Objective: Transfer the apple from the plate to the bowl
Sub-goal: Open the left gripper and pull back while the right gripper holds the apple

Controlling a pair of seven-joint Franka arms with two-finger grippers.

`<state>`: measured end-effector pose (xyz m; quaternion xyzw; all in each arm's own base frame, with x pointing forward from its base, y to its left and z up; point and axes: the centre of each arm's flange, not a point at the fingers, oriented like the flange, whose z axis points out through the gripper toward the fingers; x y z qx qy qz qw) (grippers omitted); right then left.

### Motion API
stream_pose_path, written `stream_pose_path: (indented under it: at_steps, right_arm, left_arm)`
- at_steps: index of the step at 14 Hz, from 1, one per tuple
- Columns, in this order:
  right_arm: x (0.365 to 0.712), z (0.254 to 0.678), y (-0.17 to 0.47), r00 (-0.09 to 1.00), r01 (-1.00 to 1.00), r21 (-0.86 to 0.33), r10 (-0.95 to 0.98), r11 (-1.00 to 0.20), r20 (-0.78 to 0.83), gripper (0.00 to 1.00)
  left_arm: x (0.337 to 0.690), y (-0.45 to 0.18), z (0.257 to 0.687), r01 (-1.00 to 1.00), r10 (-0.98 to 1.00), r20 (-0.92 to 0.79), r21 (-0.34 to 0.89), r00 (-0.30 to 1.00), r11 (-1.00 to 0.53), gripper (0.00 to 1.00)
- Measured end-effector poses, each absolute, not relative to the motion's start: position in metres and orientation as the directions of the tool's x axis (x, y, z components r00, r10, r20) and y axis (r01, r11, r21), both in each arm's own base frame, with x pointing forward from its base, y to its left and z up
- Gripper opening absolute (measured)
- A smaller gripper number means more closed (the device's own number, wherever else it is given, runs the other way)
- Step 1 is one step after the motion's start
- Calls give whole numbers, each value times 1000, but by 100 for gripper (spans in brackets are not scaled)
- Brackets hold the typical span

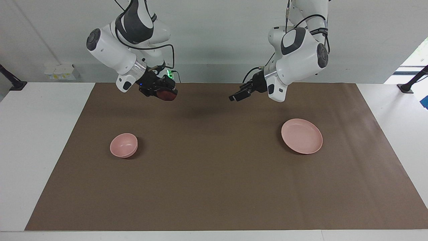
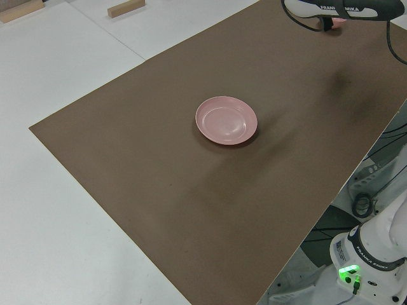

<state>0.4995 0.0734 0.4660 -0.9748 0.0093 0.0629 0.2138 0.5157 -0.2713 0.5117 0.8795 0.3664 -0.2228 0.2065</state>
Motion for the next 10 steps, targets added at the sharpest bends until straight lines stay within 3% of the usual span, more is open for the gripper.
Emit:
stream_pose_path:
  at_steps: [5,10]
  right_arm:
    - [570,428,45,981,186,0,186,-982,-47,86]
    - [590,398,25,941,339,295,325,-893,-98,86]
  left_arm:
    - [537,-208,503,695,626,-347,117,698,-709,100]
    - [555,-160,509,623,560,-302,180,771,-761,100]
